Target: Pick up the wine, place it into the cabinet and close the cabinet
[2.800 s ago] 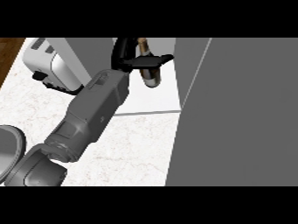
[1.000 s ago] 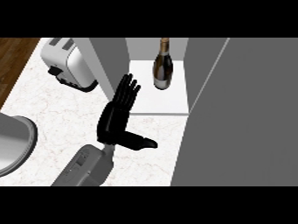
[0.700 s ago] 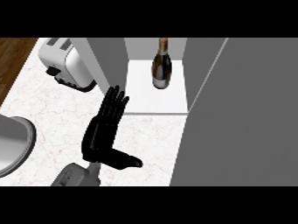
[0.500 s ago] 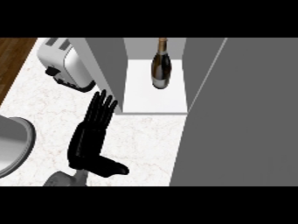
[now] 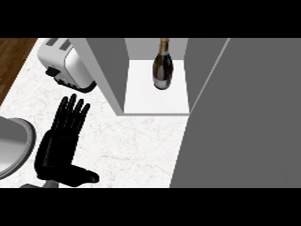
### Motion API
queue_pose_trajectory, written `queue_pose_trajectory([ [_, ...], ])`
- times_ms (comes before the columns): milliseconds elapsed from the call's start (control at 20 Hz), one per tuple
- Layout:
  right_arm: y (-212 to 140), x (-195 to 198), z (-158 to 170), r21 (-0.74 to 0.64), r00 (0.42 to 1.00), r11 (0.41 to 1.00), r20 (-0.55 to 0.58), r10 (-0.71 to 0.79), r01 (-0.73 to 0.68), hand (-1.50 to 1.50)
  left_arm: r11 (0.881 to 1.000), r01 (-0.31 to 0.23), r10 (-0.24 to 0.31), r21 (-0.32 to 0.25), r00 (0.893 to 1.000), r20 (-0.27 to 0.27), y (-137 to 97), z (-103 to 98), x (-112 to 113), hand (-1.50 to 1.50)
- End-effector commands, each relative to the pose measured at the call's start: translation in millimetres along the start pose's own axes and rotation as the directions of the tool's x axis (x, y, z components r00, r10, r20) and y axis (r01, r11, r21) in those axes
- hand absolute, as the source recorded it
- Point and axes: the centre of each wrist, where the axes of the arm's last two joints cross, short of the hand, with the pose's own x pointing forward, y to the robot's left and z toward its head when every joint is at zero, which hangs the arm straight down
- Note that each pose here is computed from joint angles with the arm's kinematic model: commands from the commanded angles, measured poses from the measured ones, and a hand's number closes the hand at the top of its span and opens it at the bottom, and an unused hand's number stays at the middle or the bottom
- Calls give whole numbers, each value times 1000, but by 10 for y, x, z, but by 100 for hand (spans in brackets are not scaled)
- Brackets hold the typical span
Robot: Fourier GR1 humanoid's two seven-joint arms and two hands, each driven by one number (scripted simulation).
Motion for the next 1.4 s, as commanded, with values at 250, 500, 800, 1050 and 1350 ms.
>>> queue_pose_trajectory([
  [250,119,516,18,120,990,987,88,-115,104,150,998,61,-63,28,997,51,587,137,360,-150],
  [500,146,605,-36,126,987,987,113,-116,102,150,997,67,-70,48,996,52,739,116,465,-150],
  [800,204,502,-130,155,986,980,94,-138,122,150,998,61,-61,5,997,57,971,169,749,-150],
  [1050,263,431,-220,176,980,974,113,-166,145,150,998,66,-66,9,997,36,988,125,870,-150],
  [1350,234,305,-452,198,979,971,127,-158,131,150,998,59,-58,-11,998,27,1065,128,872,-150],
])
